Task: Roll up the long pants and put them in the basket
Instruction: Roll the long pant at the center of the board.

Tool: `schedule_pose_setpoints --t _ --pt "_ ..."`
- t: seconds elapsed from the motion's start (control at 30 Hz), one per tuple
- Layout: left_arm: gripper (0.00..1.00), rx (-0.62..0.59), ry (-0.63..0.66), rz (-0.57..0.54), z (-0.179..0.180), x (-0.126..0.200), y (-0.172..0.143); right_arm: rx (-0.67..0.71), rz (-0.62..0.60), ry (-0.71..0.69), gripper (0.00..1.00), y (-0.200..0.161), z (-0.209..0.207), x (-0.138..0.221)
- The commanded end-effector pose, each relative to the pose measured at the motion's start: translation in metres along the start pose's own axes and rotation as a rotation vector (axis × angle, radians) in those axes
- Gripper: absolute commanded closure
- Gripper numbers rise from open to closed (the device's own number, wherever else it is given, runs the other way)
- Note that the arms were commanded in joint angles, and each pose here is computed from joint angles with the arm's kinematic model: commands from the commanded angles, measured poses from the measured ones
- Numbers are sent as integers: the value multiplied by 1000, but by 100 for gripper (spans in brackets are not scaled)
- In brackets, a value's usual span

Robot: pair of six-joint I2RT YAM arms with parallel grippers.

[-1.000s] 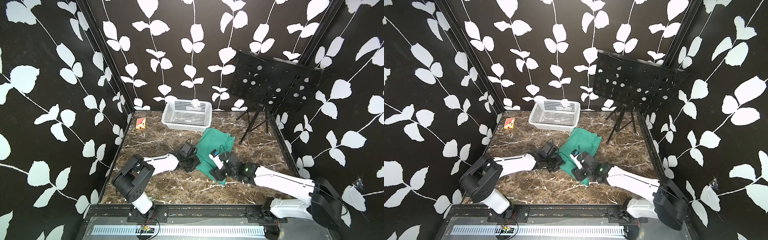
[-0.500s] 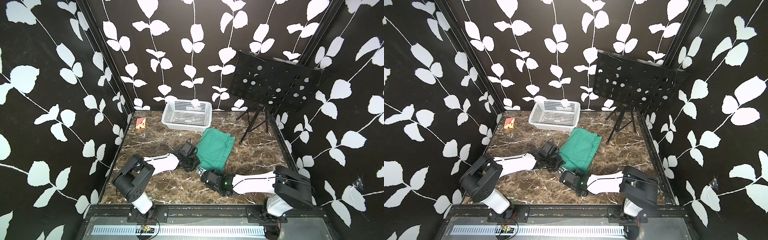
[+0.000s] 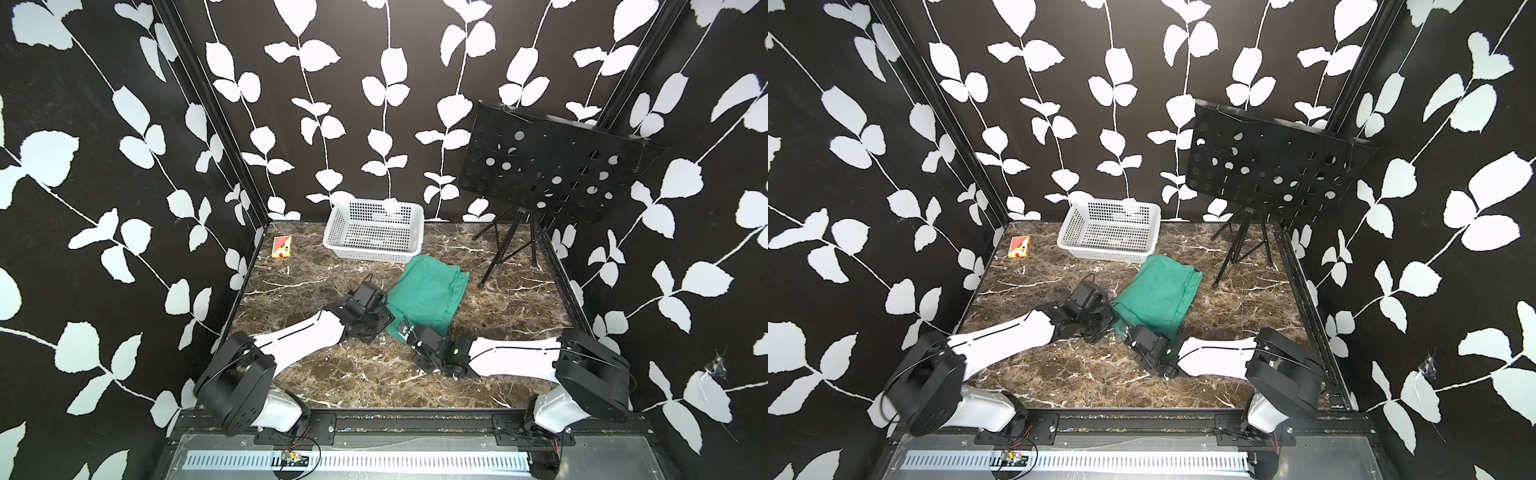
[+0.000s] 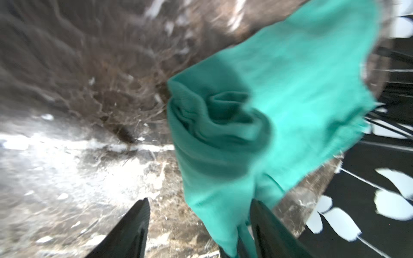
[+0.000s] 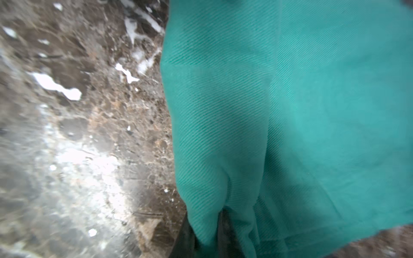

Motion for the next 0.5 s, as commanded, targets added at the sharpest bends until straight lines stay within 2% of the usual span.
schedule_pose_setpoints --t 0.0,0.2,0.47 --pt "27 -75 -6 -29 11 8 2 -112 28 250 100 -4 6 8" --pt "24 -108 -20 0 23 14 -2 -326 6 457 100 -4 -13 9" --pt "21 -108 -38 2 29 17 -3 -486 -2 685 100 -4 -27 2"
Point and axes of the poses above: each gripper's point midway between its finger pads, its own x axis back along the fingers, its own z axis along the line the jaws close on, y = z × x, the point moved 9 cm from there along x, back along the fingers, and after that the axes turned 12 degrees about x, right-handed, at the moved point
